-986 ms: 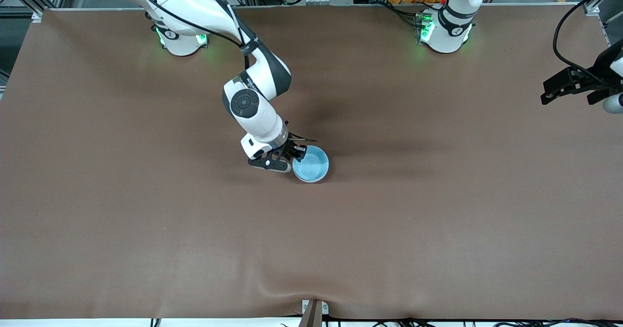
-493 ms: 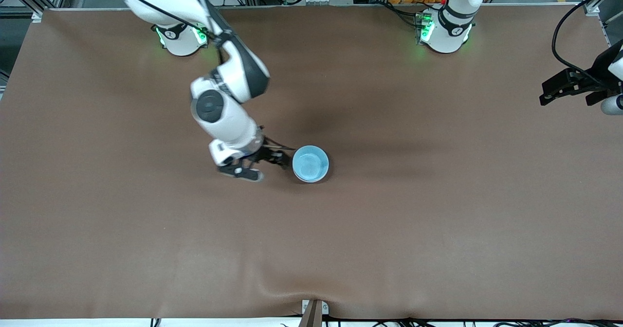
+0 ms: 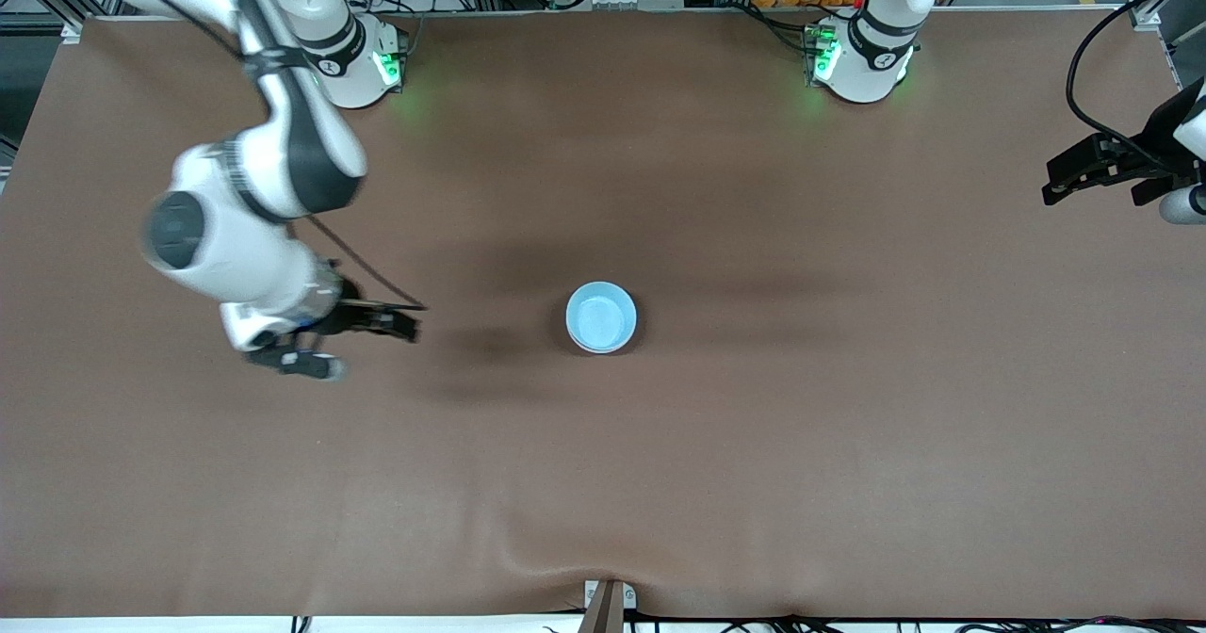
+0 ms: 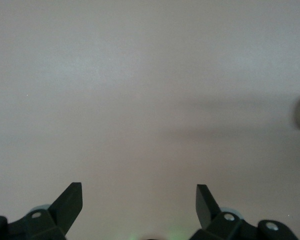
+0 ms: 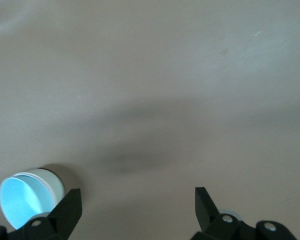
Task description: Stack pink and blue bowls on white bowl
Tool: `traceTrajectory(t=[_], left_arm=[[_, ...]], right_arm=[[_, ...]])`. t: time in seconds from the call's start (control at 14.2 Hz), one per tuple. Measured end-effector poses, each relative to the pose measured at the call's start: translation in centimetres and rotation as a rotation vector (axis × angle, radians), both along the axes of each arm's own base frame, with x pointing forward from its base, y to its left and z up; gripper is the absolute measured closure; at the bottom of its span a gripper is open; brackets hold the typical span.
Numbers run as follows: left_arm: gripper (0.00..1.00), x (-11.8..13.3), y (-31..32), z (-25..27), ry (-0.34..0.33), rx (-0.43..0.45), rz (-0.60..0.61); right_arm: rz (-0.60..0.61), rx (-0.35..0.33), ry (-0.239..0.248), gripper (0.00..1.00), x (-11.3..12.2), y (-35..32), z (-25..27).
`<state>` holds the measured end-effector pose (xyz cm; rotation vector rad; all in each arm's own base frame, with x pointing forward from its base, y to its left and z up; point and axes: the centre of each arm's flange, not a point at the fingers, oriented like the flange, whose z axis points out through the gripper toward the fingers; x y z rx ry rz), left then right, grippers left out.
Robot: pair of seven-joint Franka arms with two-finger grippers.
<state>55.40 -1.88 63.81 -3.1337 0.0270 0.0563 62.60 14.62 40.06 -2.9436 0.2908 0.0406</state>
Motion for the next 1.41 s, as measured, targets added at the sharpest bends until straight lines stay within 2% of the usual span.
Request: traceTrajectory(t=[0.14, 0.28, 0.42, 0.63, 1.06, 1.27, 1.41], left_arm=[[0.0, 0.0, -0.1, 0.0, 0.0, 0.0, -0.002], [0.0, 0.0, -0.2, 0.0, 0.0, 0.0, -0.003], [0.0, 0.0, -0.2, 0.0, 0.001, 0.0, -0.004], [0.0, 0.0, -0.6, 0.0, 0.001, 0.0, -0.01], [0.0, 0.0, -0.8, 0.0, 0.001, 0.0, -0.014], [0.0, 0.0, -0.8, 0.0, 0.002, 0.0, -0.015], [0.0, 0.0, -0.8, 0.0, 0.002, 0.0, -0.015]], right_arm=[[0.06, 0.0, 0.001, 0.0, -0.1, -5.3, 2.3], [0.116, -0.025, 0.002, 0.0, -1.3, -8.9, 5.6], [0.159, -0.085, -0.005, 0.0, -3.1, -10.5, 9.6], [0.211, -0.115, 0.009, 0.0, -5.5, -11.3, 13.5], [0.26, -0.12, -0.001, 0.0, -6.2, -16.1, 18.8], [0.256, -0.113, 0.039, 0.0, -6.9, -17.2, 19.6], [0.259, -0.111, 0.048, 0.0, -7.2, -17.1, 20.6]])
